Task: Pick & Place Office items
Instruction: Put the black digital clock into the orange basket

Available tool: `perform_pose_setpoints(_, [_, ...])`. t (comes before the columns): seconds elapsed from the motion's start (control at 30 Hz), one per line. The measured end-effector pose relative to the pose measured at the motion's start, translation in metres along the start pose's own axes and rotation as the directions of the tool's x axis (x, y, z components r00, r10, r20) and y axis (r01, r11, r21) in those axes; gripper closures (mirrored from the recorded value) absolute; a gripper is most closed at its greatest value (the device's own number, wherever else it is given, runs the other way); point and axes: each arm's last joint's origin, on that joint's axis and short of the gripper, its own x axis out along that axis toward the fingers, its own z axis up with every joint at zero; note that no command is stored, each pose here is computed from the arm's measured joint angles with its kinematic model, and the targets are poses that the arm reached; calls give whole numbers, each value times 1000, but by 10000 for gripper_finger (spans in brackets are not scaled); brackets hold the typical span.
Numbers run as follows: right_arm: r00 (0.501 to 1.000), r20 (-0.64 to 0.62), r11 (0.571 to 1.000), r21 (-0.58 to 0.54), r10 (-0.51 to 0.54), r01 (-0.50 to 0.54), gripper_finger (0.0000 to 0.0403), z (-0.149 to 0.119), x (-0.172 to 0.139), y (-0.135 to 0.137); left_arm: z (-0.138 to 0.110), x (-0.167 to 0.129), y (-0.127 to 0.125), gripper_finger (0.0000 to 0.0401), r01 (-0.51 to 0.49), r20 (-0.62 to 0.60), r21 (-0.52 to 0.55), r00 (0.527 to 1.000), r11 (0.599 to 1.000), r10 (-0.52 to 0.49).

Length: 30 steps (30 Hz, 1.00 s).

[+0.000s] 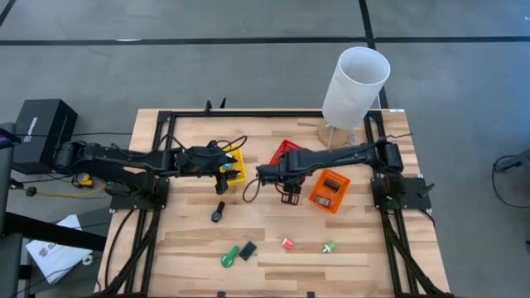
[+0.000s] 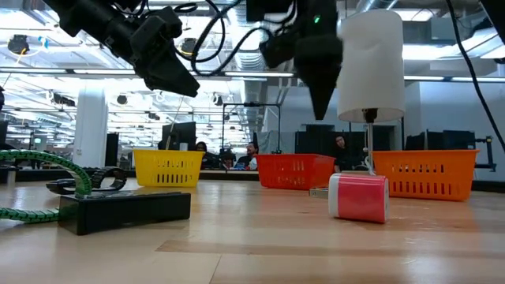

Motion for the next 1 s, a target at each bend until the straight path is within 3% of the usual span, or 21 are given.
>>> perform_pose_setpoints(0.17, [1000, 6, 999, -52, -4, 4, 238, -19, -15, 33, 0, 0, 0, 214, 8, -1, 0, 1000, 1000, -8])
perform_pose_setpoints(0.33, [999, 41, 989, -145, 7, -1, 238, -47, -31, 64, 0, 0, -4, 214, 88, -9, -46, 996, 995, -88])
perform_pose_setpoints(0.5, [971, 214, 965, -258, 110, -53, 238, -72, -48, 86, -1, -3, -15, 218, 140, 1, -73, 990, 987, -141])
perform_pose_setpoints(0.6, [914, 334, 932, -346, 231, -109, 238, -88, -52, 94, -1, -7, -29, 224, 196, 13, -81, 981, 977, -196])
perform_pose_setpoints(0.77, [770, 453, 857, -462, 449, -228, 238, -112, -43, 89, -6, -19, -57, 233, 307, 9, -83, 952, 948, -307])
perform_pose_setpoints(1.0, [662, 553, 842, -483, 505, -239, 238, -134, -17, 77, -7, -32, -101, 220, 414, 141, -162, 908, 896, -394])
